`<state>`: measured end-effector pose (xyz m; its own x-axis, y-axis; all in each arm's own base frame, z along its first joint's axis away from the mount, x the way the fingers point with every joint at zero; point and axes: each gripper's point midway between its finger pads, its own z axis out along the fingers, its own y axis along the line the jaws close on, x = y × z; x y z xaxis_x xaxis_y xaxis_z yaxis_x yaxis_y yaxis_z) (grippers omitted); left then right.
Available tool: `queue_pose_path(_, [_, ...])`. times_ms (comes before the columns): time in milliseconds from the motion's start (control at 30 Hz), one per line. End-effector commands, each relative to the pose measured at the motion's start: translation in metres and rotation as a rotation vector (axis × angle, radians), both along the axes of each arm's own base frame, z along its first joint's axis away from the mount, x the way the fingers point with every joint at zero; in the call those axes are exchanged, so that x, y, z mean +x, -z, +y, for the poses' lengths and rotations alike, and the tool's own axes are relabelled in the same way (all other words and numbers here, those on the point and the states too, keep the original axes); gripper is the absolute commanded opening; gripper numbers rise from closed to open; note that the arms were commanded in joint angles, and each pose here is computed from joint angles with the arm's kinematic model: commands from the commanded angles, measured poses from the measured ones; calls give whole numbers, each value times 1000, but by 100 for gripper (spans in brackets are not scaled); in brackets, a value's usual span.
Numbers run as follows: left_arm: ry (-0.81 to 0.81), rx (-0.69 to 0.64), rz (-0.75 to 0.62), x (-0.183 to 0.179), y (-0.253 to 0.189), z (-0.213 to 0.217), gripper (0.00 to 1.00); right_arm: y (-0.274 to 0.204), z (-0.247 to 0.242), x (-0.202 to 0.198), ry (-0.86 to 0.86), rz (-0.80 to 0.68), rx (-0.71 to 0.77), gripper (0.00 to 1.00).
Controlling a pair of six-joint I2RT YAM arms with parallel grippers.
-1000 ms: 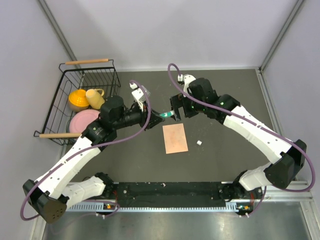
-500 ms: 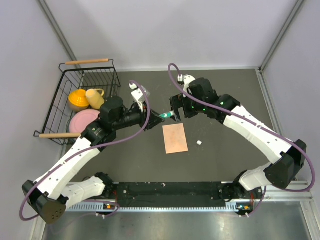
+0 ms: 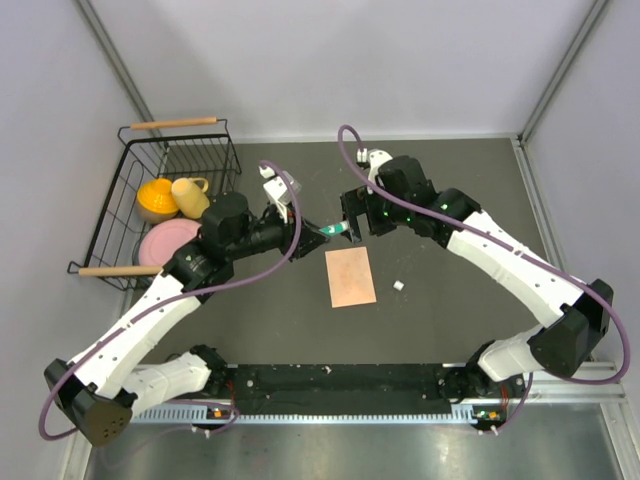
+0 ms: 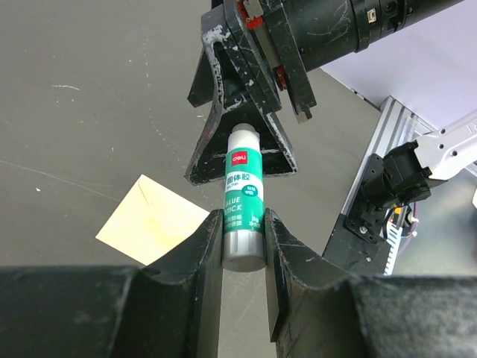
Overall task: Place the letter into the envelope and seal it
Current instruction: Adjust the solid glue.
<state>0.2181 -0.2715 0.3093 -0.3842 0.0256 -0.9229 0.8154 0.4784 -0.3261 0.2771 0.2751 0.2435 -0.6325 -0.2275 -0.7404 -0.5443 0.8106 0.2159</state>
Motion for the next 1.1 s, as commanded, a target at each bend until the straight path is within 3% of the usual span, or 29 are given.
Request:
queue_pose_path(0, [-33, -57, -87, 11, -23, 3, 0, -45, 40, -28, -182, 10, 228, 99])
queue_pose_path(233, [50, -137, -149, -13, -36, 16, 0, -21, 8, -19, -122, 44, 201, 99])
queue_pose_path(733, [89, -126, -108, -9, -35, 6, 0, -26, 5, 0, -17, 42, 207, 99])
queue_pose_path(1067, [70, -128, -118, -3, -42, 2, 0, -17, 12, -6, -50, 26, 164, 99])
